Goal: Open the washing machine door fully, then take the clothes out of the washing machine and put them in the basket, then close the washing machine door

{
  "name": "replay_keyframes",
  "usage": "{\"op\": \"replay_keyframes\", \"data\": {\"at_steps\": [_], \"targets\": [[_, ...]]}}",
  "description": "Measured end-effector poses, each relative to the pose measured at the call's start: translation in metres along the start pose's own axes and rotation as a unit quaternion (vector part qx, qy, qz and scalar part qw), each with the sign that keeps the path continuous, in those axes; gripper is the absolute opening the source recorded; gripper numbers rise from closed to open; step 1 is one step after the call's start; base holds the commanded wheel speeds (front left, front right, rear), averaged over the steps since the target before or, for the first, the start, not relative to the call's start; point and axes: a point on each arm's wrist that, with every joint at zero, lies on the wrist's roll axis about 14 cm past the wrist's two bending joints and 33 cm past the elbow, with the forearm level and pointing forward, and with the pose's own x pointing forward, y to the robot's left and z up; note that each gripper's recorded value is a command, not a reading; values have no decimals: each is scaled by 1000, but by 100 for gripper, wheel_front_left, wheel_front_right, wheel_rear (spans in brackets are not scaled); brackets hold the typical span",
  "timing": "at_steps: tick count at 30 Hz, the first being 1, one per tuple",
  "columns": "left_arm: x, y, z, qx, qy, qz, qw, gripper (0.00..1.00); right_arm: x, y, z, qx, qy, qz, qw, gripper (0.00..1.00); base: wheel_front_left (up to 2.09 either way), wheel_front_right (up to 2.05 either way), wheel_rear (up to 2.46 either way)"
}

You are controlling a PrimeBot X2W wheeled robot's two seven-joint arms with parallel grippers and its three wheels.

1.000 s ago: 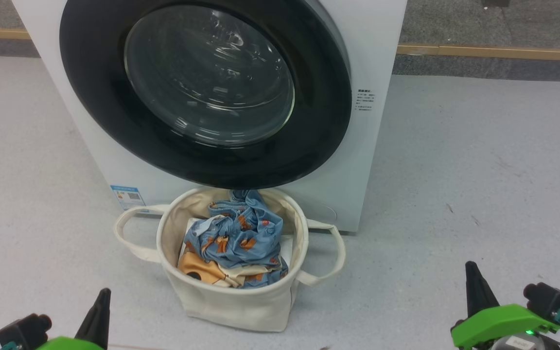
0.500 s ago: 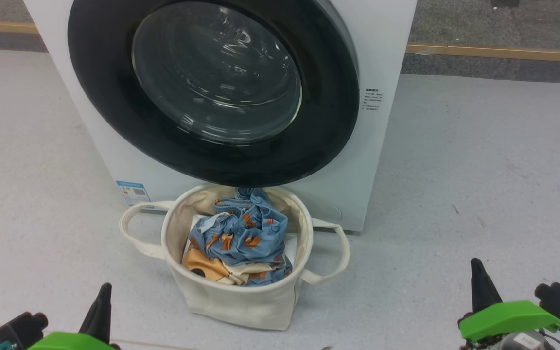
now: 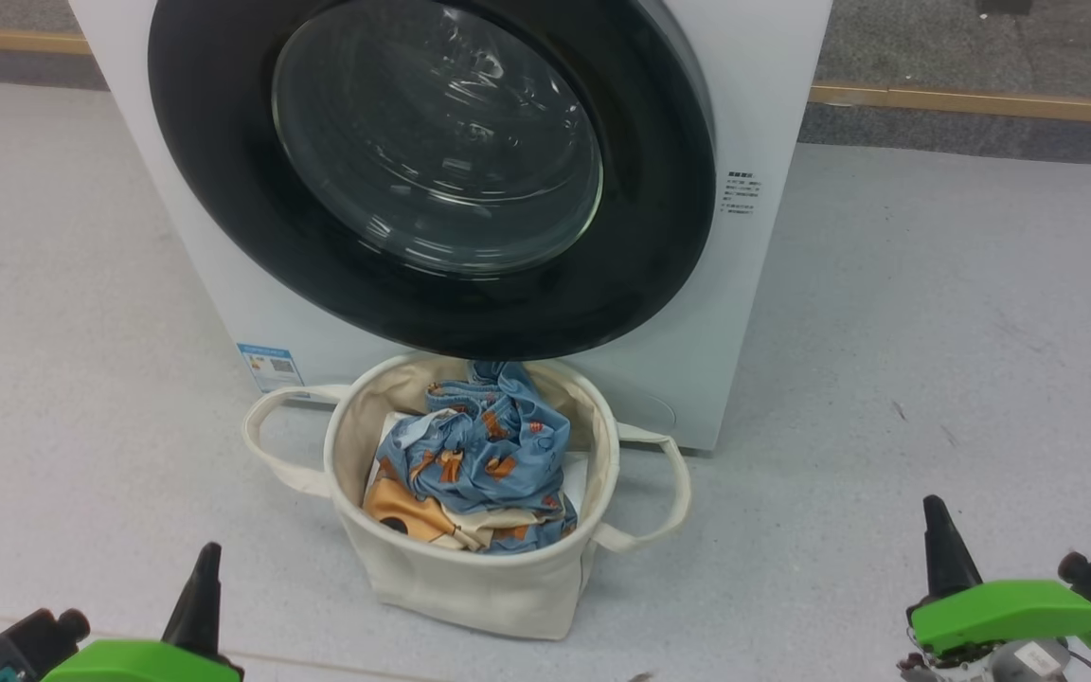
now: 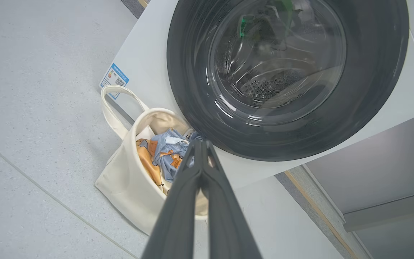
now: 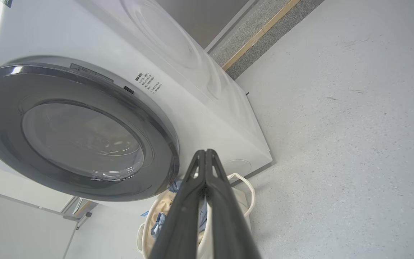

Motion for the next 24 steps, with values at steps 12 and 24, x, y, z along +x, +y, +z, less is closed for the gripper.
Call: {"op": "replay_keyframes", "data": {"at_steps": [12, 24], "targets": [[-2, -1, 3, -66, -8, 4, 998, 0, 4, 6, 0, 63, 4, 5, 998, 0, 0, 0, 0], [-4, -1, 6, -133, -19, 6, 991, 0, 7, 11, -1, 128, 13, 10, 992, 0, 0, 0, 0]]}}
